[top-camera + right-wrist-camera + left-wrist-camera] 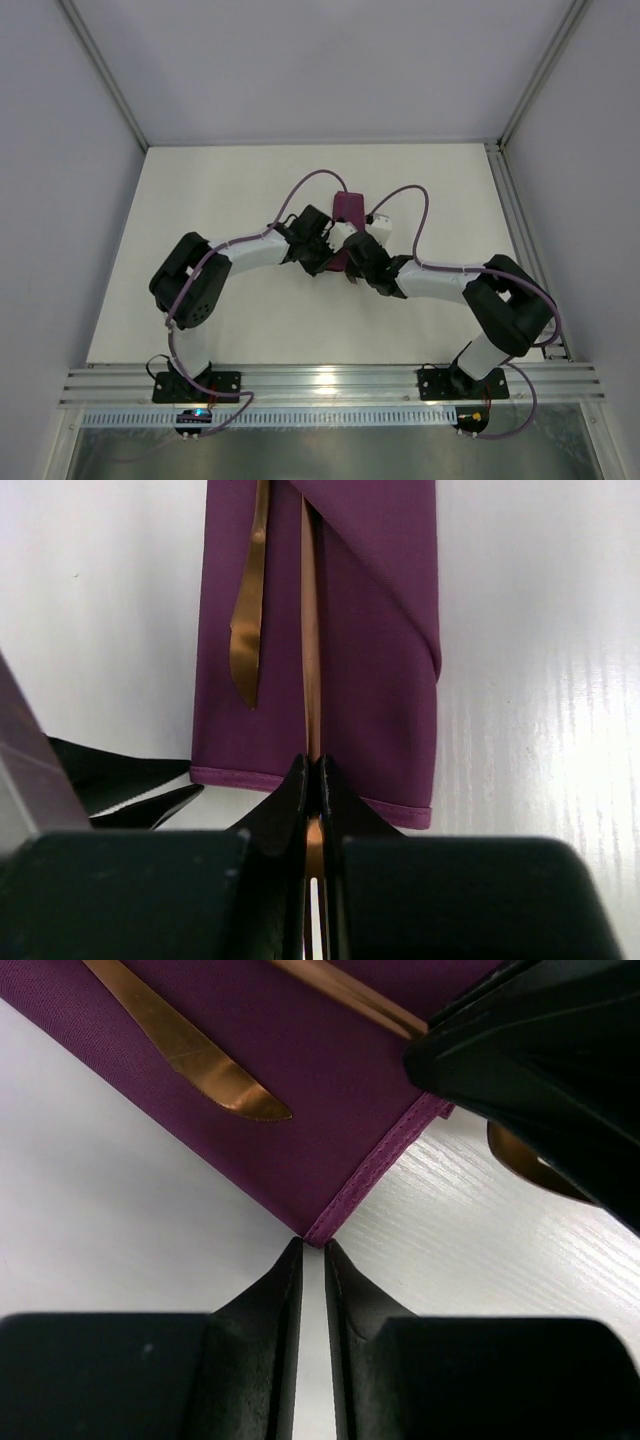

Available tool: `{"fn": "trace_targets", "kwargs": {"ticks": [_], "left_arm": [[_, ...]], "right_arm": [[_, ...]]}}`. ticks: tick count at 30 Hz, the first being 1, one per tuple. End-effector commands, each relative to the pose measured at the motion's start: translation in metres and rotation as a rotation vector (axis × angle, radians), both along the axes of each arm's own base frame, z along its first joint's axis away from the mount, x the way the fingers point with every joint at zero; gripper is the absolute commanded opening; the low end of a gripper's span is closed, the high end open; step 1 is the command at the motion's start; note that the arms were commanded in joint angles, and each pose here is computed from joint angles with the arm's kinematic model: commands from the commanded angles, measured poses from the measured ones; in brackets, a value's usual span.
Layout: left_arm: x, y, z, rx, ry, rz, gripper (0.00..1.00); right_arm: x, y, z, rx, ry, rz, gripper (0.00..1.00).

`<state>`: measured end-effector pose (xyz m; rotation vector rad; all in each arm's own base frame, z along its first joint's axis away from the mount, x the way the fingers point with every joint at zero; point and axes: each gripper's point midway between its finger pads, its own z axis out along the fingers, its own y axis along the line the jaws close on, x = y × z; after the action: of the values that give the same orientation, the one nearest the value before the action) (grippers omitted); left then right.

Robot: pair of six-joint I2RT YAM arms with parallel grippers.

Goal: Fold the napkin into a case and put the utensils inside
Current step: Stuff the fork into the folded napkin.

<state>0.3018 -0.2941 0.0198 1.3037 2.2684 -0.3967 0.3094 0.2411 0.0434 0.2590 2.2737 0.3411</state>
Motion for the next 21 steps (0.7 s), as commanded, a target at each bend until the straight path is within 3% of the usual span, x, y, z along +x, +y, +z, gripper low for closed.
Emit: {"fn": "trace_targets", "kwargs": {"ticks": [1, 7, 11, 15, 21], "left_arm": [[-0.003, -0.009, -0.002, -0.047, 0.01, -0.006, 0.14], [-0.005, -0.006, 0.025, -0.091, -0.036, -0.006, 0.18], [-0.001, -0.006, 0.043, -0.137, -0.106, -0.001, 0.4], [-0.001, -0.018, 0.045, -0.192, -0.101, -0.021, 0.44], [0.012, -0.023, 0.018, -0.136, -0.071, -0.006, 0.46]], "right_arm": [[0.021, 0.016, 0.018, 0.117, -0.032, -0.052, 0.03], [0.025, 0.021, 0.017, 0.176, -0.025, -0.045, 0.03], [0.021, 0.019, 0.015, 0.202, -0.031, -0.05, 0.03], [0.023, 0.018, 0.016, 0.205, -0.035, -0.047, 0.03], [0.025, 0.017, 0.015, 0.214, -0.036, -0.052, 0.03]]}}
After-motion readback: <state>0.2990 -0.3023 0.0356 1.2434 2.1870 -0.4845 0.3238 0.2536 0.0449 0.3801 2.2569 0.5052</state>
